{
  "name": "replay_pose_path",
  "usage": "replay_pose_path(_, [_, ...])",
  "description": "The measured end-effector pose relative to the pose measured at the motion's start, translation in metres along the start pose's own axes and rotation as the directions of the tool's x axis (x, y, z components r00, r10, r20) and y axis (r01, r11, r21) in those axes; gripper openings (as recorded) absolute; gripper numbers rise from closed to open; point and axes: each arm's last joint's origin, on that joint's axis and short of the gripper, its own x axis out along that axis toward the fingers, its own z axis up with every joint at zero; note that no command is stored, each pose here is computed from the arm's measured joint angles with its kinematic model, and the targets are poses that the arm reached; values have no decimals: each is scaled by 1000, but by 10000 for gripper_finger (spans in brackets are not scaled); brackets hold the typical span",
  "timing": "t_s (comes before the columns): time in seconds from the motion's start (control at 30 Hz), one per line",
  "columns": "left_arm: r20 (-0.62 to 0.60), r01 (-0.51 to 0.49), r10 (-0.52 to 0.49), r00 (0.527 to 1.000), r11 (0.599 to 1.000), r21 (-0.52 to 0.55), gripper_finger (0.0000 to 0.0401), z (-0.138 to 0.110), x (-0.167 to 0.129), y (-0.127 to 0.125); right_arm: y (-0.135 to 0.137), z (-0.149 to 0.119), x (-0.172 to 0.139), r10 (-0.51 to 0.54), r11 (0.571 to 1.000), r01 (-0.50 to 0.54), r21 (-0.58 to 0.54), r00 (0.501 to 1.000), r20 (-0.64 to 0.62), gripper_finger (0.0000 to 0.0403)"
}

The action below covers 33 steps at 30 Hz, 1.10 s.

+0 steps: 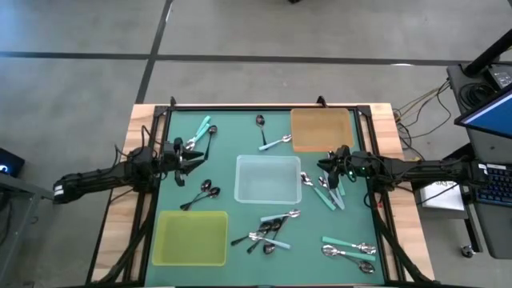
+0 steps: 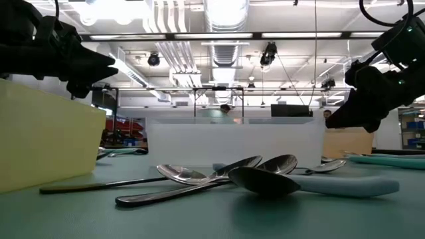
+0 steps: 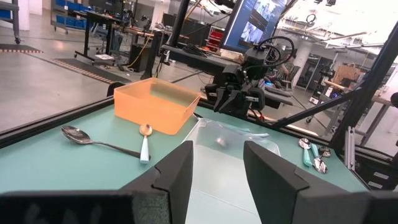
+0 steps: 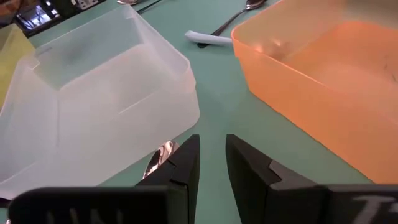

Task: Sort silverware by color (type)

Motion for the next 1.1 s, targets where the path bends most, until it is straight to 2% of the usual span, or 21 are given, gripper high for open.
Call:
replay_pose_path(0.3, [0, 0, 0, 1000, 1000, 0, 128, 0, 0, 0, 2, 6, -1, 9, 999, -10, 53, 1000, 3, 68])
replay_pose_path(0.37, [0, 0, 0, 1000, 1000, 0, 128, 0, 0, 0, 5, 13, -3, -16, 998, 18, 64, 999, -44, 68])
replay_pose_path(0.43, [0, -1, 1, 1000, 1000, 0, 128, 0, 0, 0, 7, 22, -8, -85, 992, 94, 80, 990, -117, 68])
replay_pose_path(0.53, [0, 0, 0, 1000, 1000, 0, 128, 0, 0, 0, 10, 36, -19, -208, 968, 234, 86, 948, -240, 68])
replay_pose_path(0.6, [0, 0, 0, 1000, 1000, 0, 128, 0, 0, 0, 11, 43, -22, -265, 938, 312, 151, 926, -268, 68])
replay_pose_path(0.77, [0, 0, 0, 1000, 1000, 0, 128, 0, 0, 0, 17, 54, -22, -264, 905, 364, 222, 887, -380, 68])
replay_pose_path(0.9, [0, 0, 0, 1000, 1000, 0, 128, 0, 0, 0, 17, 51, -18, -307, 865, 446, 231, 833, -460, 68])
replay_pose_path(1.1, [0, 0, 0, 1000, 1000, 0, 128, 0, 0, 0, 17, 46, -6, -328, 831, 513, 217, 765, -554, 81])
